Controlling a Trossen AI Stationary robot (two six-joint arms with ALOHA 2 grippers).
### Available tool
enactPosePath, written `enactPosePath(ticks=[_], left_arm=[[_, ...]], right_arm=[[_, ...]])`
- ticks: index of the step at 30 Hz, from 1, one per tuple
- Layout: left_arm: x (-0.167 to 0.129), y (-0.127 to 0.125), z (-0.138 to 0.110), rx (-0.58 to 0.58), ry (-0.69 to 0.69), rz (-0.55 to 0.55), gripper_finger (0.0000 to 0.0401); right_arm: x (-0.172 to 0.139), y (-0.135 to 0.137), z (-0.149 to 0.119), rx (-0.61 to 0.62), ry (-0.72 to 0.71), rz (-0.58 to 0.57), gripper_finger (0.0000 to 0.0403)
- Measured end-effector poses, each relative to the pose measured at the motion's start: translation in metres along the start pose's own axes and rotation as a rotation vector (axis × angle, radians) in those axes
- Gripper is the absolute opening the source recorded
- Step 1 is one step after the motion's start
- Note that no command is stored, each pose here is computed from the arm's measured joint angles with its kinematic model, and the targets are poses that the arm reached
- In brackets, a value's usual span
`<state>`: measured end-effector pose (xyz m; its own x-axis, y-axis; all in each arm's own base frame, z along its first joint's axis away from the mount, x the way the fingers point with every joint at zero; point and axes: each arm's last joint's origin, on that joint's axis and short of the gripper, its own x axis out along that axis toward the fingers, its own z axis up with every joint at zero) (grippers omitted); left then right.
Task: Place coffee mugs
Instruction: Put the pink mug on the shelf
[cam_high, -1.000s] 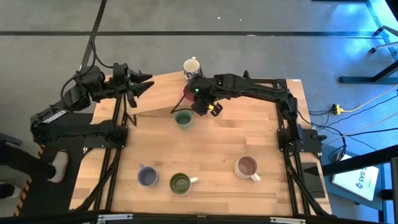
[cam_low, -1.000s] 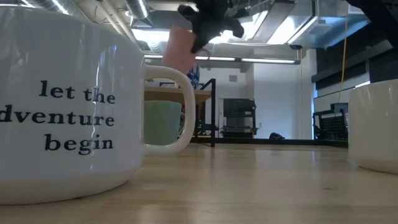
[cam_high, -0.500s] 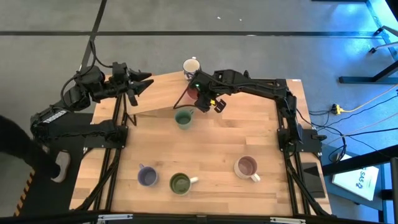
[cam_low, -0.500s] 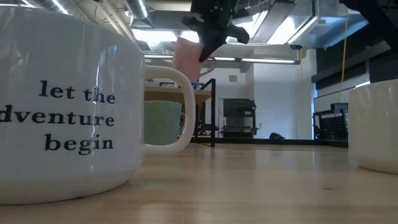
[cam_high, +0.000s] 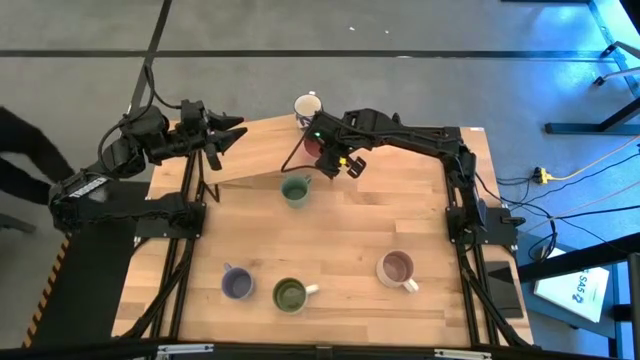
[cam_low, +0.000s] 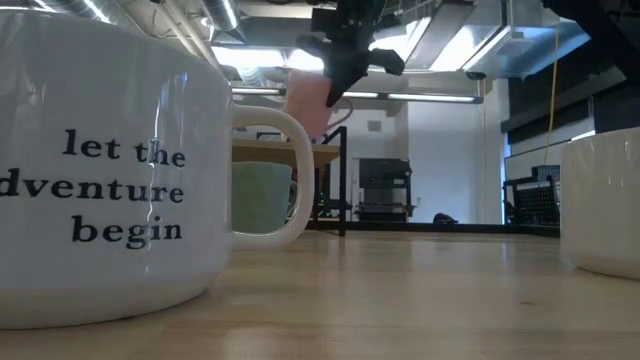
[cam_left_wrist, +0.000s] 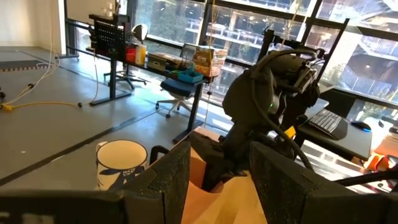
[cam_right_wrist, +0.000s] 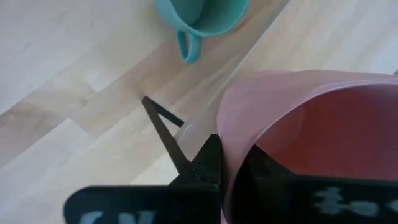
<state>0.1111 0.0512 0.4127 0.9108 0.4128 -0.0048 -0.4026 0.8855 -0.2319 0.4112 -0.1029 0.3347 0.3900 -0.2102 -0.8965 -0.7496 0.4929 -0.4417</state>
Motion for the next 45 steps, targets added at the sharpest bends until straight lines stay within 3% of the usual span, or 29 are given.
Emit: enactPosePath(ticks=[17,32,45], left_arm=[[0.000,0.000,0.000,-0.003,0.000,0.000,0.0160],[0.000,0.000,0.000,-0.001,0.000,0.000,0.0160],[0.000,0.000,0.000,0.000,0.000,0.000,0.0160]], right_arm=[[0.000,0.002,-0.006,0.004,-0.001,0.044,0.0004],[0.000,-0.004,-0.006,0.014,0.077,-0.044,0.0130],[-0.001,-0.009,-0.010,0.079,0.211,-0.136,0.0131]])
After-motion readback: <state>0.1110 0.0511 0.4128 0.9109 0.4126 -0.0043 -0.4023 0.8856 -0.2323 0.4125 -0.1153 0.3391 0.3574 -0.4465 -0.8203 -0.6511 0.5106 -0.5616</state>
